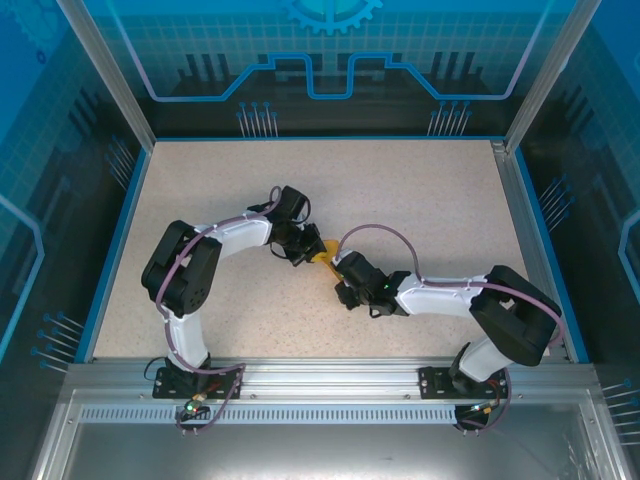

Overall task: Fold a paper plane with a square sheet of paper (pick it up from the middle)
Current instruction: Fold the wing for the fifth time at the center of the table.

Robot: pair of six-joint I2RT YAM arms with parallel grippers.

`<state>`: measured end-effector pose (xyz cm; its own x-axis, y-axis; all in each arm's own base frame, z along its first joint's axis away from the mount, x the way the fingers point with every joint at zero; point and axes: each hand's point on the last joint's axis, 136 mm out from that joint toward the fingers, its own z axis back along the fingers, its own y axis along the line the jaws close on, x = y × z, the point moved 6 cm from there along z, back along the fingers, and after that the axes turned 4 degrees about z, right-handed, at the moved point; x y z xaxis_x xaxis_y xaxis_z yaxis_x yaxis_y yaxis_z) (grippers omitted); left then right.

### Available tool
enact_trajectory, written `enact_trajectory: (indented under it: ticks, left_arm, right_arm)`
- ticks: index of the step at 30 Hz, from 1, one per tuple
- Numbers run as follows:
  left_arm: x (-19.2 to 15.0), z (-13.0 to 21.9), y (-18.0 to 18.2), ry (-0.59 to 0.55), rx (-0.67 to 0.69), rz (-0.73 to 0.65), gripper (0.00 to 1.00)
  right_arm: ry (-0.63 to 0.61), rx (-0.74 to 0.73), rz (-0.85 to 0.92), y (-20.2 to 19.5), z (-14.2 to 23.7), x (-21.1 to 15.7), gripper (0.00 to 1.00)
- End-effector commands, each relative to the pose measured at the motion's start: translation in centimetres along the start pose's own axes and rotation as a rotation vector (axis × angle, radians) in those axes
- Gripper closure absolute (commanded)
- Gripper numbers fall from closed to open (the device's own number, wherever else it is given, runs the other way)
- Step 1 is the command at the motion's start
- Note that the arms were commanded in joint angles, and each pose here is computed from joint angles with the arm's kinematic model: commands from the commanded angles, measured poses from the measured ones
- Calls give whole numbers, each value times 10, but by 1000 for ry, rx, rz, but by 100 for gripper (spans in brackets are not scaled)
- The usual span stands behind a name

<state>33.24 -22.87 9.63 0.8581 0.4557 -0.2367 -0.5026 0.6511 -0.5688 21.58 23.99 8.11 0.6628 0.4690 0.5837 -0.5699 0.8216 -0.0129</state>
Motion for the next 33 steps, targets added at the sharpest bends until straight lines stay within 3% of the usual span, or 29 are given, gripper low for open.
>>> enact_trajectory:
  ticks: [1,10,21,33]
  left_arm:
    - [-2,1,-2,33,-5,-7,100]
    - [-2,7,-4,12,-20,-26,95]
    - [0,49,3,-176,64,-99,49]
    - [-9,59,13,-209,37,-135,47]
  right_arm:
    - [10,-19,21,-2,-2,1,79]
    - [17,2,0,-1,-5,3,94]
    - [8,206,-149,-3,-7,10,100]
    - [26,361,-259,-10,-15,14,100]
